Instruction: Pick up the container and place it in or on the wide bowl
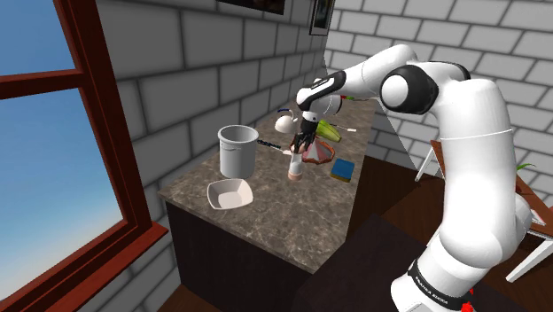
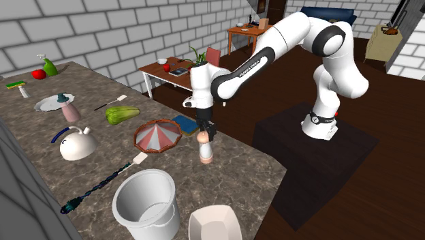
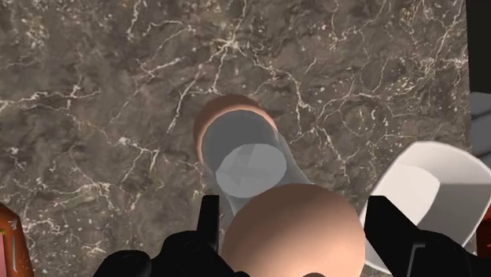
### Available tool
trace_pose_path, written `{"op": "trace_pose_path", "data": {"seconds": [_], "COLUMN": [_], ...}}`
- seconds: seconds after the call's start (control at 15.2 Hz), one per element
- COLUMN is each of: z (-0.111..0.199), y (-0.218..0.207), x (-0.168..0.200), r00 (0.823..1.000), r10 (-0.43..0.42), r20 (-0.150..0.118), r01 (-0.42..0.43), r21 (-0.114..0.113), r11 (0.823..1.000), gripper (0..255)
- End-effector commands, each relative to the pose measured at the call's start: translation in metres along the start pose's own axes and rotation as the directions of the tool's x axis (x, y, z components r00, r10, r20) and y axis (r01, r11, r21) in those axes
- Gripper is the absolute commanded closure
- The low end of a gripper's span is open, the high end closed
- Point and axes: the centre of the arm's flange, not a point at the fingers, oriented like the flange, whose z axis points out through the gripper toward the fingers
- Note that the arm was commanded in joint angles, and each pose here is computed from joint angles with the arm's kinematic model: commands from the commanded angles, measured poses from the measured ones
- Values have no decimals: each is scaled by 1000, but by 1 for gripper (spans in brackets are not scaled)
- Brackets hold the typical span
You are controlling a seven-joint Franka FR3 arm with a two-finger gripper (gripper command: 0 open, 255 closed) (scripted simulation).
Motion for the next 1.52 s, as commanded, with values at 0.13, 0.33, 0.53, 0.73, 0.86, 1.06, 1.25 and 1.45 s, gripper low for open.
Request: {"op": "trace_pose_path", "data": {"seconds": [0.13, 0.33, 0.53, 0.73, 0.86, 1.06, 1.25, 1.45], "z": [-18, -20, -22, -24, -25, -27, -29, -31], "y": [-3, -39, -75, -111, -134, -170, -206, -242], "x": [1, 18, 34, 51, 62, 78, 95, 111], "r00": [1000, 1000, 1000, 1000, 1000, 1000, 1000, 1000], "r10": [0, 0, 0, 0, 0, 0, 0, 0], "r20": [0, 0, 0, 0, 0, 0, 0, 0], "r01": [0, 0, 0, 0, 0, 0, 0, 0], "r21": [0, 0, 0, 0, 0, 0, 0, 0], "r11": [1000, 1000, 1000, 1000, 1000, 1000, 1000, 1000], "gripper": [255, 255, 255, 255, 255, 255, 255, 255]}}
